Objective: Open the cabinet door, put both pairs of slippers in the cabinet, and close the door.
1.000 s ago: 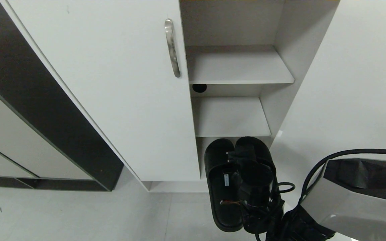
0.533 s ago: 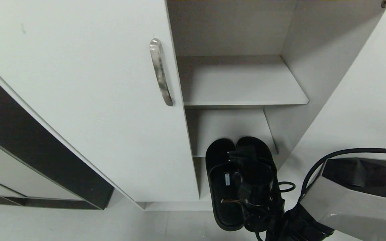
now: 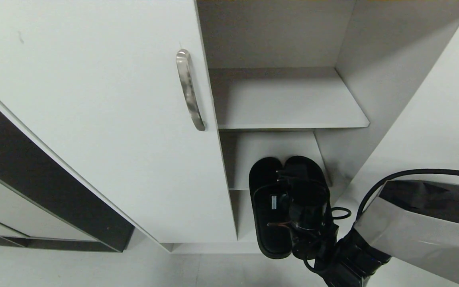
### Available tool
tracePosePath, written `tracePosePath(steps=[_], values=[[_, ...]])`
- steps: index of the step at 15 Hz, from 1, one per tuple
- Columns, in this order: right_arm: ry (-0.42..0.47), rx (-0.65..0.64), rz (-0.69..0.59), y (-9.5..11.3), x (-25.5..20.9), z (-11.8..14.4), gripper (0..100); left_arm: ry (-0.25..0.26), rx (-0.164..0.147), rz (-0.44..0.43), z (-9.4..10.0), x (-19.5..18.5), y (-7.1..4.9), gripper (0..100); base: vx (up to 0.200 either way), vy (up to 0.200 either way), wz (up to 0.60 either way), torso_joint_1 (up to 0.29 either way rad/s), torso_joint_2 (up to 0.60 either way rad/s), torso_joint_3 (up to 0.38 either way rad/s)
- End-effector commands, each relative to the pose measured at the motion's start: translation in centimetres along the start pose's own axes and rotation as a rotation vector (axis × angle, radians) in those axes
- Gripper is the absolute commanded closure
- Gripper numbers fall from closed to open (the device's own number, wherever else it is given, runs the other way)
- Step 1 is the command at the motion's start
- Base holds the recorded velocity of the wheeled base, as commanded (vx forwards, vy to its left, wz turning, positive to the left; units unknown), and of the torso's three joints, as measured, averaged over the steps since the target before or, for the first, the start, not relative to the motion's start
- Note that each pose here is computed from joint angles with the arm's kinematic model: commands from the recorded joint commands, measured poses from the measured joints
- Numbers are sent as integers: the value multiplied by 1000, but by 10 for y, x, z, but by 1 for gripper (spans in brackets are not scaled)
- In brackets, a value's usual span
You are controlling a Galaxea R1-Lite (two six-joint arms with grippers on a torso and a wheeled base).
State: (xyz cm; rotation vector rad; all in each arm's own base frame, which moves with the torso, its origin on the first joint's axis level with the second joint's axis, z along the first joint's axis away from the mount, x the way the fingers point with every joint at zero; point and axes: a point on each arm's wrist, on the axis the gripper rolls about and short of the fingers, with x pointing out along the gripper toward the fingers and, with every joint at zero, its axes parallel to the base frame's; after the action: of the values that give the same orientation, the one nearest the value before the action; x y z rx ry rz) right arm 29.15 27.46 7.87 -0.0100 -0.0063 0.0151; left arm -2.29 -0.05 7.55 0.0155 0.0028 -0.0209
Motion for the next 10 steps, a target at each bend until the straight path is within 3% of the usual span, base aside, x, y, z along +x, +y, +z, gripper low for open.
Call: tracePosePath(steps=[1, 10], values=[[2, -4, -18, 2, 20, -8, 100, 2, 0, 1, 0, 0, 0, 100, 0, 0, 0, 0, 0, 0], [-48, 44, -96, 11, 87, 29, 100, 2, -2, 1, 0, 0, 0, 100, 0, 0, 0, 0, 0, 0]])
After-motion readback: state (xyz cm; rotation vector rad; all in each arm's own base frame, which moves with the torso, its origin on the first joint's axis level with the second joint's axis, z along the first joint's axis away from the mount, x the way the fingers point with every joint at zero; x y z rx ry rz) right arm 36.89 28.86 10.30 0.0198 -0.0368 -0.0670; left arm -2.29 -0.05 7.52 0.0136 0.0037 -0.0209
